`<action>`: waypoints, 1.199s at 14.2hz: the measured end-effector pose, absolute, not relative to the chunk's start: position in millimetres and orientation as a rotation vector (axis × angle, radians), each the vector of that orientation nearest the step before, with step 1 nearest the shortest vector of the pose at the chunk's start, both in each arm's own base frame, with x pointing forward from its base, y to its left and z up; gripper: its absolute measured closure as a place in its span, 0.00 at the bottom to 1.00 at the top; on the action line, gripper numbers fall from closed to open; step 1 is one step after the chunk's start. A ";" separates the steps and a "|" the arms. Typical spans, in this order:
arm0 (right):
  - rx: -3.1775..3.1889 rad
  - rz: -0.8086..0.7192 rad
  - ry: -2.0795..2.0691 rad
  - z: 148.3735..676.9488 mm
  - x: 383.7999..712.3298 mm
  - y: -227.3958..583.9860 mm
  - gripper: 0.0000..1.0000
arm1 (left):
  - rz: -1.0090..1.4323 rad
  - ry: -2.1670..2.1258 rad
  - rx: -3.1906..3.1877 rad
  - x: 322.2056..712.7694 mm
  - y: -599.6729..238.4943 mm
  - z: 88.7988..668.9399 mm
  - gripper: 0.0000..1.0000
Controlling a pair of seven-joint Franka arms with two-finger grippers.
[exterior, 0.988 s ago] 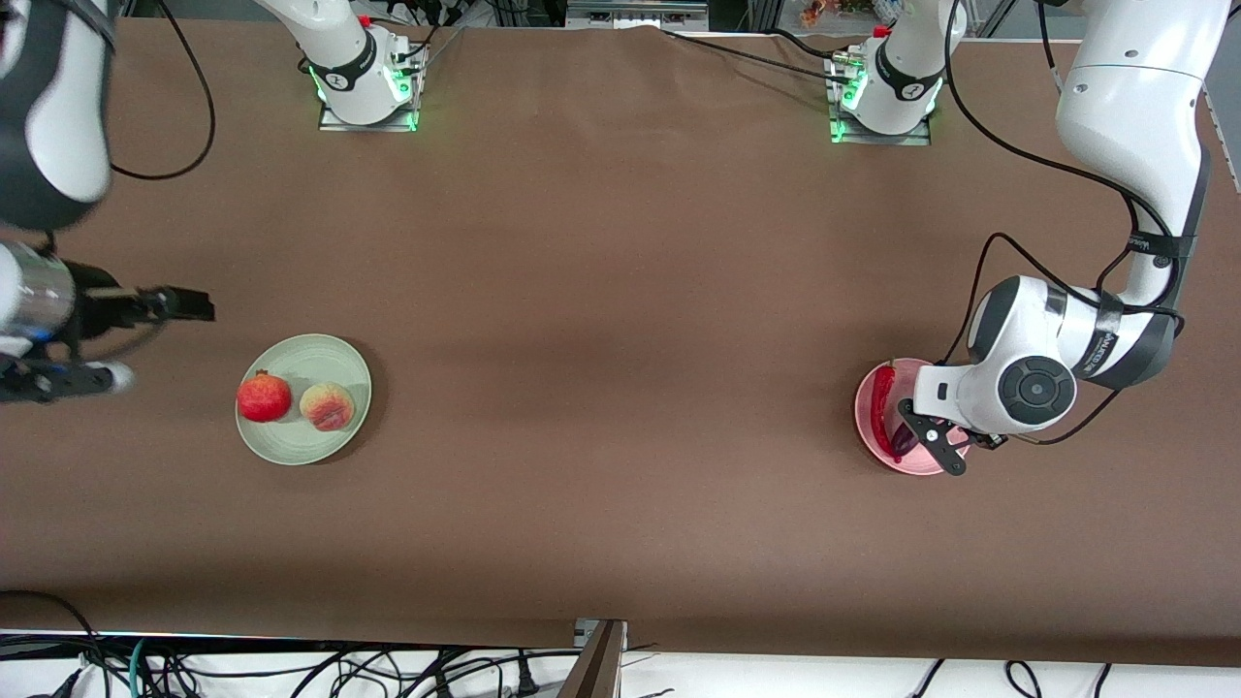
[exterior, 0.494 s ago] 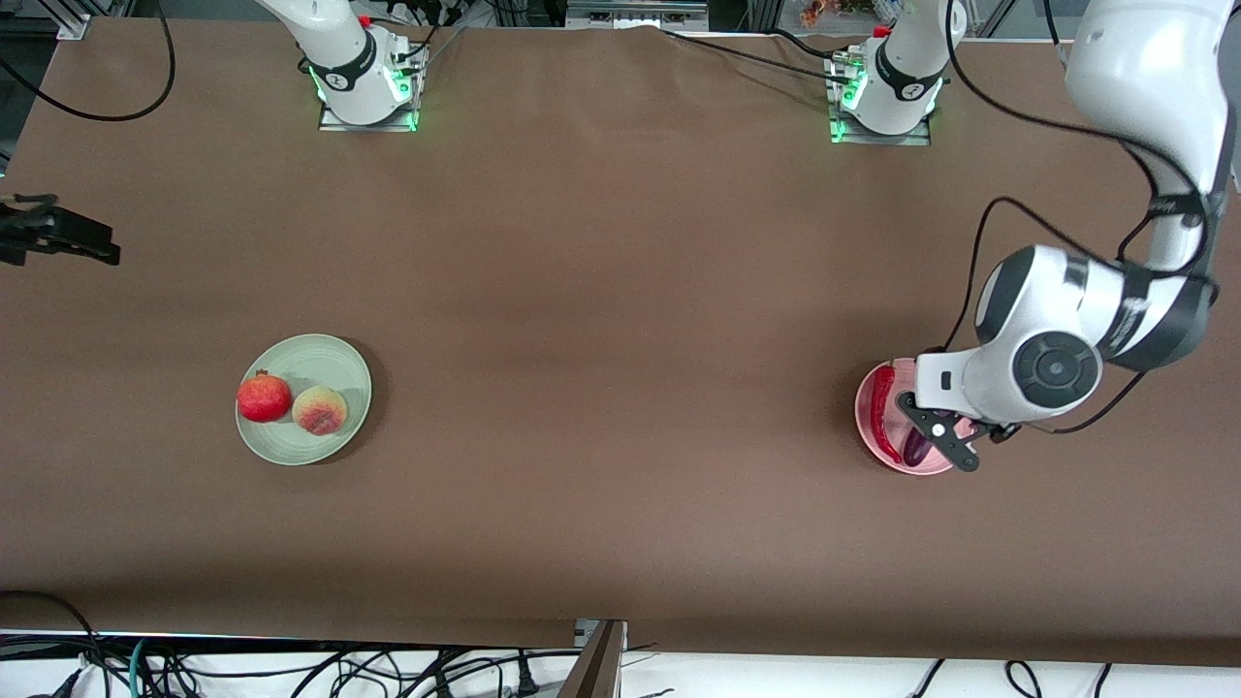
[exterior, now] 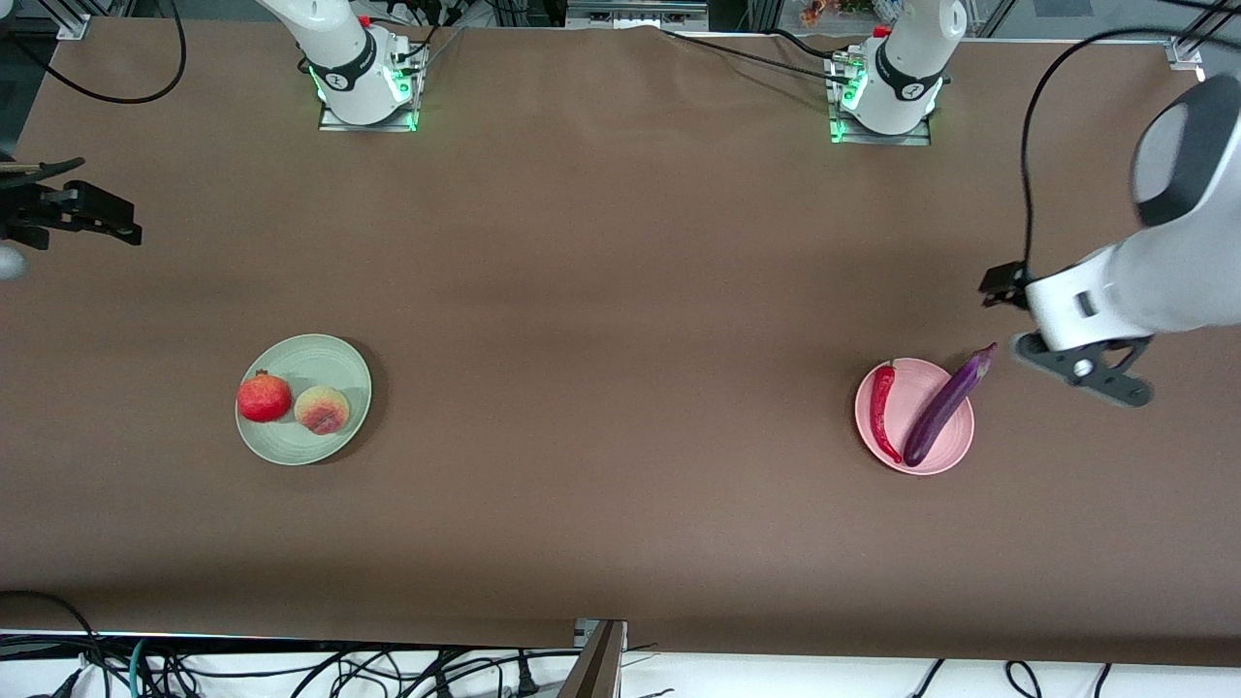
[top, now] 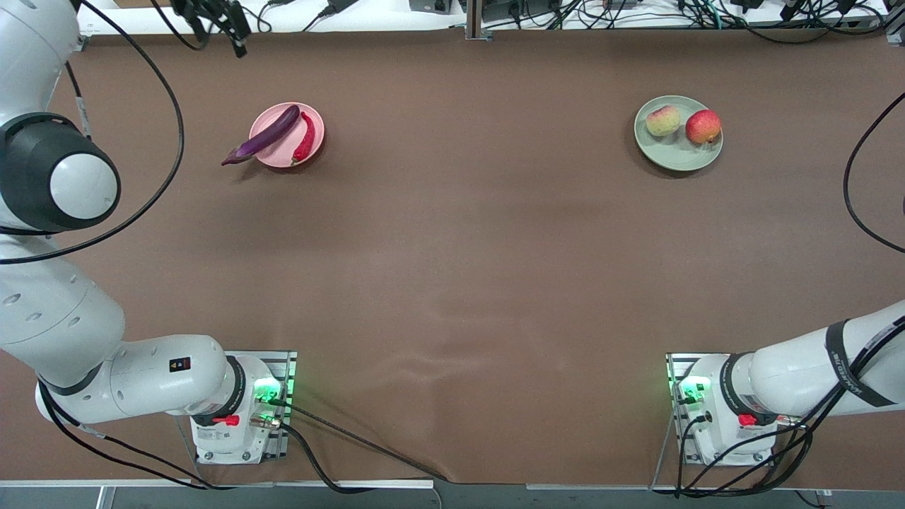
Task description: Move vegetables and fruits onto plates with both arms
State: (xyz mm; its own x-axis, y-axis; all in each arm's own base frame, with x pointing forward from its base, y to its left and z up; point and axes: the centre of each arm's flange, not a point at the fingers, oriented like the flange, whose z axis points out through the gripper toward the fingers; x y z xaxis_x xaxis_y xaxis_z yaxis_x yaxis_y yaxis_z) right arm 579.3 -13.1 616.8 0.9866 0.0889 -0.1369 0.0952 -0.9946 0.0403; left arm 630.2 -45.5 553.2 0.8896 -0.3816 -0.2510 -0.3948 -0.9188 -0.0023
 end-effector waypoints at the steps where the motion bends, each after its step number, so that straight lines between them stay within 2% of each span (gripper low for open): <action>1: 3.085 -0.216 0.142 615.3 576.2 -14.0 0.00 | 0.357 0.532 -3.007 623.5 -38.6 570.4 0.00; 3: 3.087 -0.218 0.134 614.1 573.4 -17.5 0.00 | 0.293 0.187 -3.051 603.9 -29.5 597.4 0.00; 5: 3.087 -0.216 0.129 613.2 573.8 -19.2 0.00 | 0.103 -0.090 -3.088 580.6 -28.3 613.9 0.00; 7: 3.087 -0.215 0.129 612.8 574.1 -19.5 0.00 | -0.049 -0.167 -3.096 547.1 -32.5 625.5 0.00; 9: 3.087 -0.214 0.129 612.7 574.3 -19.6 0.00 | -0.065 -0.138 -3.100 520.7 -32.1 632.3 0.00; 14: 3.087 -0.213 0.128 612.7 574.4 -19.9 0.00 | -0.006 0.034 -3.102 517.5 -23.3 619.0 0.00; 17: 3.087 -0.212 0.128 612.6 574.5 -19.9 0.00 | 0.084 0.039 -3.100 533.5 -22.9 619.9 0.00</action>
